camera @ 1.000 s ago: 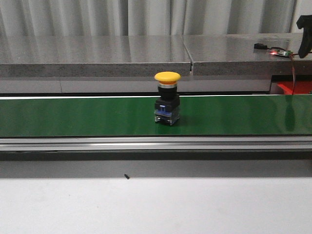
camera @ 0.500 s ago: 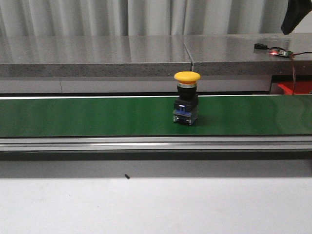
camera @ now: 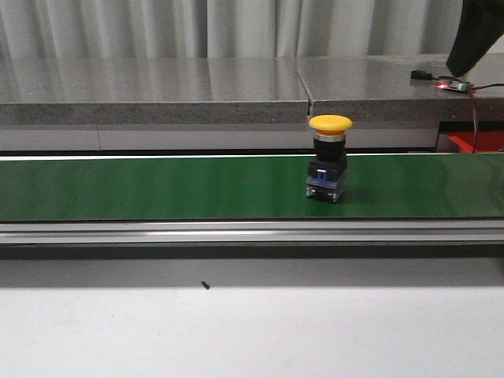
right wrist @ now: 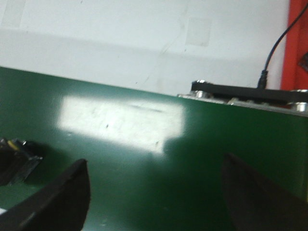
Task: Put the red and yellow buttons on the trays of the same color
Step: 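Move the right gripper above the yellow button on the belt, then grasp the yellow button off the belt with the right gripper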
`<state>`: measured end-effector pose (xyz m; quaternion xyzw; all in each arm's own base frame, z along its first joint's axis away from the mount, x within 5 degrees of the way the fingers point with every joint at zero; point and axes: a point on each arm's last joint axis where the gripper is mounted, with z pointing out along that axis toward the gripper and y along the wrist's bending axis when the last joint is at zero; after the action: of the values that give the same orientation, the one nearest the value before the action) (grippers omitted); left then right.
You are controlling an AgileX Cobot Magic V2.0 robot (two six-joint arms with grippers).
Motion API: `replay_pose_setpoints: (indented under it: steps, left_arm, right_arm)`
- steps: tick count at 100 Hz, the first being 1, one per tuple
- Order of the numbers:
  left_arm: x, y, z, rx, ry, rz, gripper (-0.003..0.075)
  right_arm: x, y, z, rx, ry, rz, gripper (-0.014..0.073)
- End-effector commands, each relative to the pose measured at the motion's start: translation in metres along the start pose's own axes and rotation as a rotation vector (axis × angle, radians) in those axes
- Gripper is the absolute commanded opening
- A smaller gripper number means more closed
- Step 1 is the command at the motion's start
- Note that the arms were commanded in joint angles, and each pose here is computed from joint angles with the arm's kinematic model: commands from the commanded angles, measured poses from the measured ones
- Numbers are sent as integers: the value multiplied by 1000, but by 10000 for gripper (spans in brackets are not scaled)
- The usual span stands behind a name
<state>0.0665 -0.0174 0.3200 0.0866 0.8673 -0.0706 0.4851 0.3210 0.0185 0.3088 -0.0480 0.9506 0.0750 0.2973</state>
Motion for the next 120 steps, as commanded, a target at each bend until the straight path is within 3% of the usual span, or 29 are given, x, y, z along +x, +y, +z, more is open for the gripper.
replay_pose_setpoints:
  steps: [1,42,58,62,84,96,110,120]
  left_arm:
    - [-12,-1,-5,13,-82,-12,-19]
    - [-12,-1,-5,13,-82,-12,-19]
    - [-12,-1,-5,13,-82,-12,-19]
    - [-12,-1,-5,13,-82,-12,-19]
    - [-12,-1,-5,13,-82,-12,-19]
    - [-12,-1,-5,13,-82,-12,-19]
    - [-12,-1,-5,13,-82,-12,-19]
    - [-12,-1,-5,13,-82,-12,-19]
  right_arm:
    - [-3,12,-14,-28,-58,-39,528]
    - [24,45,7,-106,58,-221,492]
    - [31,58,17,-176,104,-300,633]
    - [30,61,18,-186,94,-316,667]
    - [19,64,29,-161,-19,-329,621]
    - [17,63,40,-153,-27,-319,531]
    - [18,64,45,-169,-19,-292,239]
    - [16,64,44,-168,-37,-283,102]
